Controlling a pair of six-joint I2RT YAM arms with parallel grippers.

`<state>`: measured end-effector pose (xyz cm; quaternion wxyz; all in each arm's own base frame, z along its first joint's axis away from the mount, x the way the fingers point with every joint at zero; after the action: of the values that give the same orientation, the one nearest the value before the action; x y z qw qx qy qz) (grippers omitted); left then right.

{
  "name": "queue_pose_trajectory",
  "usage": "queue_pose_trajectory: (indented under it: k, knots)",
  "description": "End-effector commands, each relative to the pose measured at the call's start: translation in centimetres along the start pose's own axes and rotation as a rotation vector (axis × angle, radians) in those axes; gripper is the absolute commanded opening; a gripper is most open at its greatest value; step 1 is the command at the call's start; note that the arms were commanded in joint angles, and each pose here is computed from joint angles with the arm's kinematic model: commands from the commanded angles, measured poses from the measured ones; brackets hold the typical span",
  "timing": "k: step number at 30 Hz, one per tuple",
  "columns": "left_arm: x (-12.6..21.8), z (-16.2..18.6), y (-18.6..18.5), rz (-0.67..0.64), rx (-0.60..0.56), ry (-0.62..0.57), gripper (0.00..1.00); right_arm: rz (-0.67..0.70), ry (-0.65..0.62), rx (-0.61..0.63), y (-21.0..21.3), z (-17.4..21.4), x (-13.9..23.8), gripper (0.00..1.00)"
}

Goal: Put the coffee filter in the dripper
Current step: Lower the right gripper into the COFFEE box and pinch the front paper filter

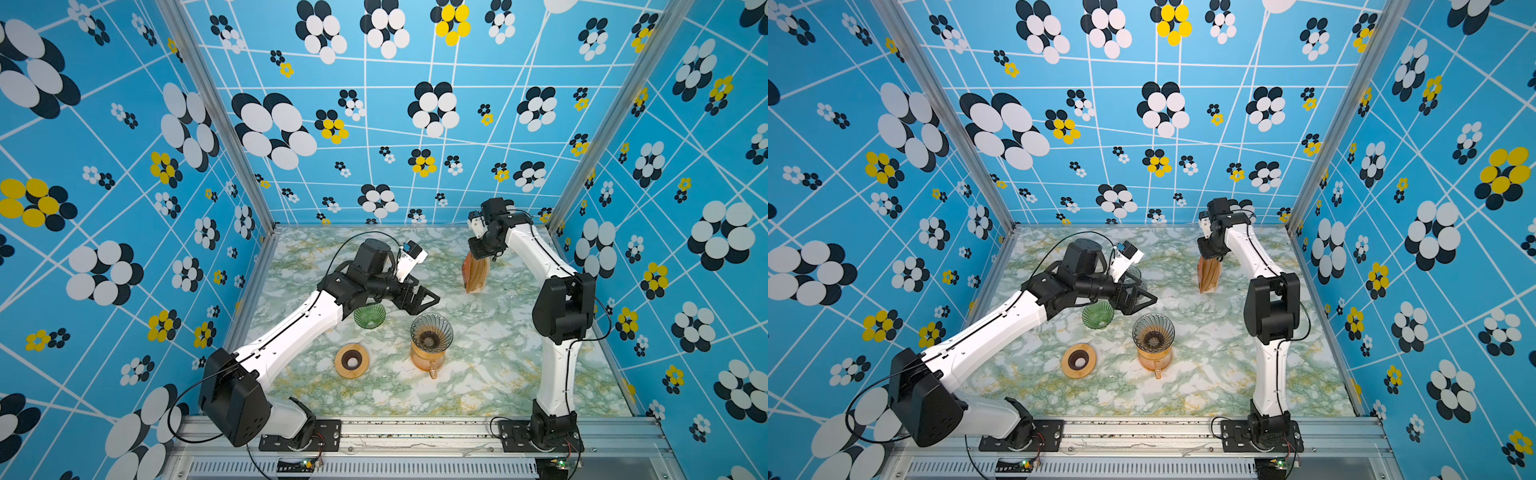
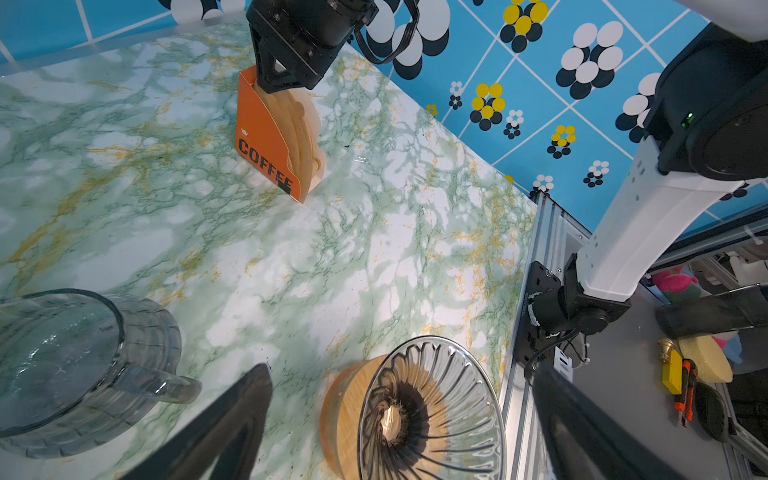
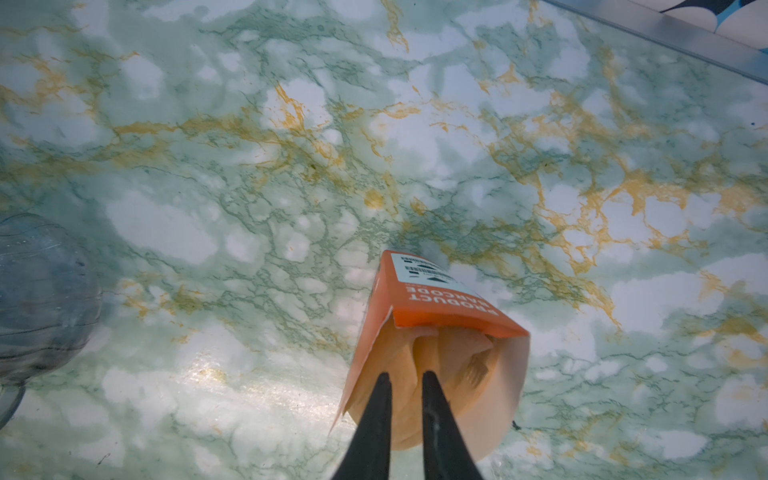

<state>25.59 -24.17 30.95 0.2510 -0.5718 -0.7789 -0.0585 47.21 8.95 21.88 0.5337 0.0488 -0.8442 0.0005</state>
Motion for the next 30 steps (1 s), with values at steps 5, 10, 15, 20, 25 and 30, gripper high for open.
queue_pose_trajectory:
  k: [5,10,15,20,25,30]
  knots:
    - [0.2,-0.7,-0.6,0.029,-0.030,-0.009,0.99,0.023,0.031,-0.004,-0.4,0.1,-0.5,0.16]
    - [0.2,-0.6,-0.5,0.028,-0.029,-0.005,0.99,0.024,0.036,-0.007,-0.4,0.1,-0.7,0.15]
    - [0.2,-0.7,-0.6,0.029,-0.032,-0.006,0.99,0.029,0.059,-0.007,-0.4,0.4,-1.9,0.15]
    - [0.2,-0.6,-0.6,0.030,-0.032,-0.005,0.99,0.034,0.066,-0.008,-0.5,0.4,-2.4,0.15]
    - [0.1,-0.6,-0.5,0.030,-0.031,-0.002,0.99,0.038,0.075,-0.009,-0.5,0.5,-2.8,0.15]
    - [0.1,-0.6,-0.5,0.033,-0.032,-0.001,0.99,0.022,0.078,-0.016,-0.4,0.6,-2.9,0.16]
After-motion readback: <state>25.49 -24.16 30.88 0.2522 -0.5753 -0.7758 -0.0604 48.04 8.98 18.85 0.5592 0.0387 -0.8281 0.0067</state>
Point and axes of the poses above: each gripper's point midway between its finger pads, its own x axis back along the fingers, its own y axis along the line the jaws close on, z = x × y, the point moved 9 cm from there along x, back along the fingers, and after that the axes turned 15 degrees about -x, right-handed, at the moved point
